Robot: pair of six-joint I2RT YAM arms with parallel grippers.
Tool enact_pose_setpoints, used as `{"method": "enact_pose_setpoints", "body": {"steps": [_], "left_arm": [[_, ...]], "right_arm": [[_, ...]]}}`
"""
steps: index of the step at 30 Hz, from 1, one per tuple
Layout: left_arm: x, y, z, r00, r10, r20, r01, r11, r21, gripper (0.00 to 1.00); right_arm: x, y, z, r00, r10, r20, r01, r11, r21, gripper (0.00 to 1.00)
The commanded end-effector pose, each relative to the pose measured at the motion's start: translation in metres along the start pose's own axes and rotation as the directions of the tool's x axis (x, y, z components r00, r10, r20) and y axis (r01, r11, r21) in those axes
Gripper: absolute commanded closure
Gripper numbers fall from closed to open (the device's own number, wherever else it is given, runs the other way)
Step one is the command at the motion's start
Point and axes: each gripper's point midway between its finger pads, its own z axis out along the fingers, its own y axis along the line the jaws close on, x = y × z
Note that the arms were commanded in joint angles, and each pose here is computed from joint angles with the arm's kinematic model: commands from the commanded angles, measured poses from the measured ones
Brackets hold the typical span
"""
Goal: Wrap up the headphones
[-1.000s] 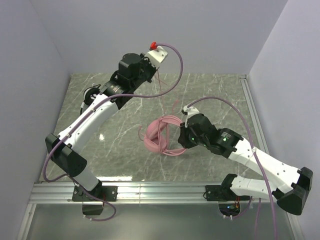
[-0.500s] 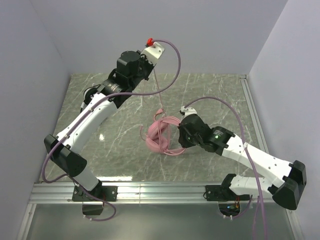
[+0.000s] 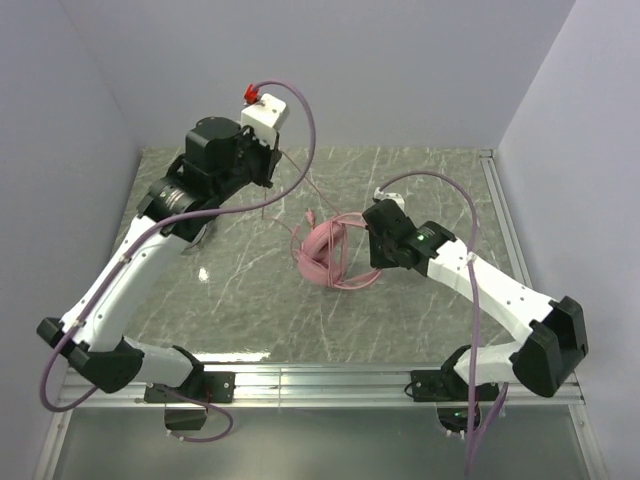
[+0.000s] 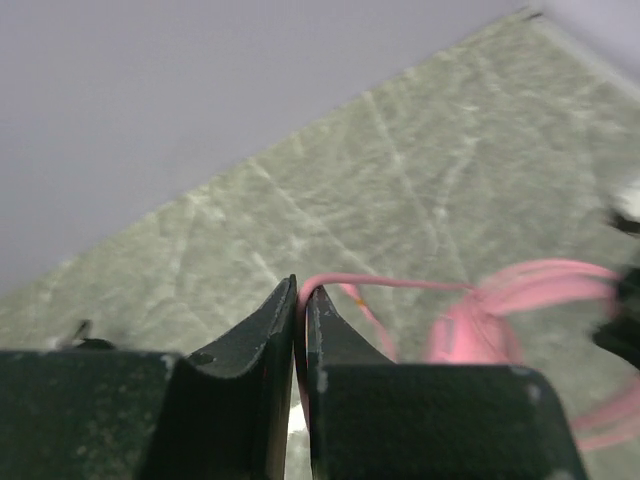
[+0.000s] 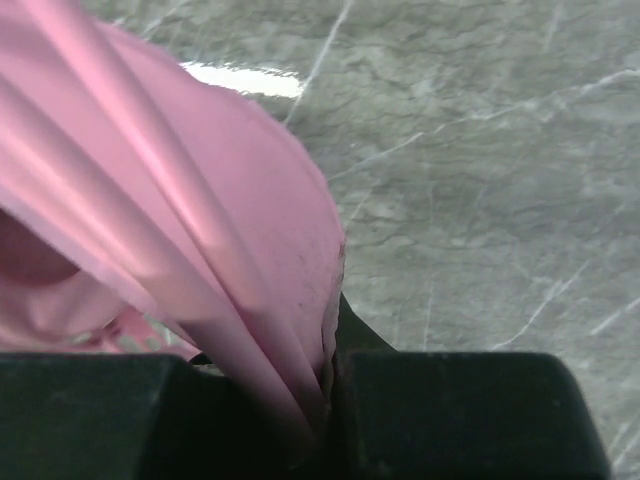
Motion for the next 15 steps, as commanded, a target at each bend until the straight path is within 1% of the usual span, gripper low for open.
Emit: {"method": "enact_pose_setpoints", "body": {"steps": [1, 3, 7, 10, 11, 13, 14, 15], "left_arm": [[-0.035, -0.012, -0.035, 0.984, -0.14, 0.112, 0.128, 0.986, 0.108, 0.86], [-0.027, -0.017, -0.041, 0.989, -0.125, 0.075, 0.115, 0.985, 0.131, 0.86], [-0.018, -0.017, -0.05, 0.994, -0.103, 0.034, 0.097, 0.986, 0.132, 0.87], [-0.005, -0.027, -0.052, 0.993, -0.118, 0.011, 0.115, 0.978, 0.175, 0.87], [-0.002, -0.038, -0.053, 0.992, -0.128, 0.003, 0.123, 0.964, 0.234, 0.87], [0.014, -0.054, -0.051, 0.983, -0.177, -0.043, 0.182, 0.938, 0.294, 0.86], [0.013, -0.069, -0.053, 0.98, -0.196, -0.046, 0.199, 0.907, 0.371, 0.87], [0.014, -0.077, -0.053, 0.97, -0.234, -0.064, 0.24, 0.884, 0.402, 0.88]], "right_arm": [[-0.002, -0.029, 0.0, 1.0, 0.008, -0.03, -0.004, 0.989, 0.149, 1.0], [-0.01, -0.033, 0.003, 1.0, 0.007, -0.025, -0.002, 0.985, 0.174, 1.0], [-0.016, -0.038, 0.004, 1.0, -0.005, -0.029, 0.011, 0.98, 0.198, 1.0], [-0.024, -0.042, 0.002, 1.0, 0.011, -0.014, -0.007, 0.978, 0.207, 1.0], [-0.026, -0.042, 0.002, 1.0, 0.017, -0.01, -0.014, 0.978, 0.208, 1.0], [-0.033, -0.04, -0.001, 1.0, 0.029, 0.01, -0.03, 0.979, 0.199, 1.0], [-0.035, -0.038, 0.0, 0.999, 0.032, 0.015, -0.034, 0.98, 0.194, 1.0], [-0.038, -0.036, 0.0, 0.999, 0.042, 0.024, -0.046, 0.981, 0.187, 1.0]]}}
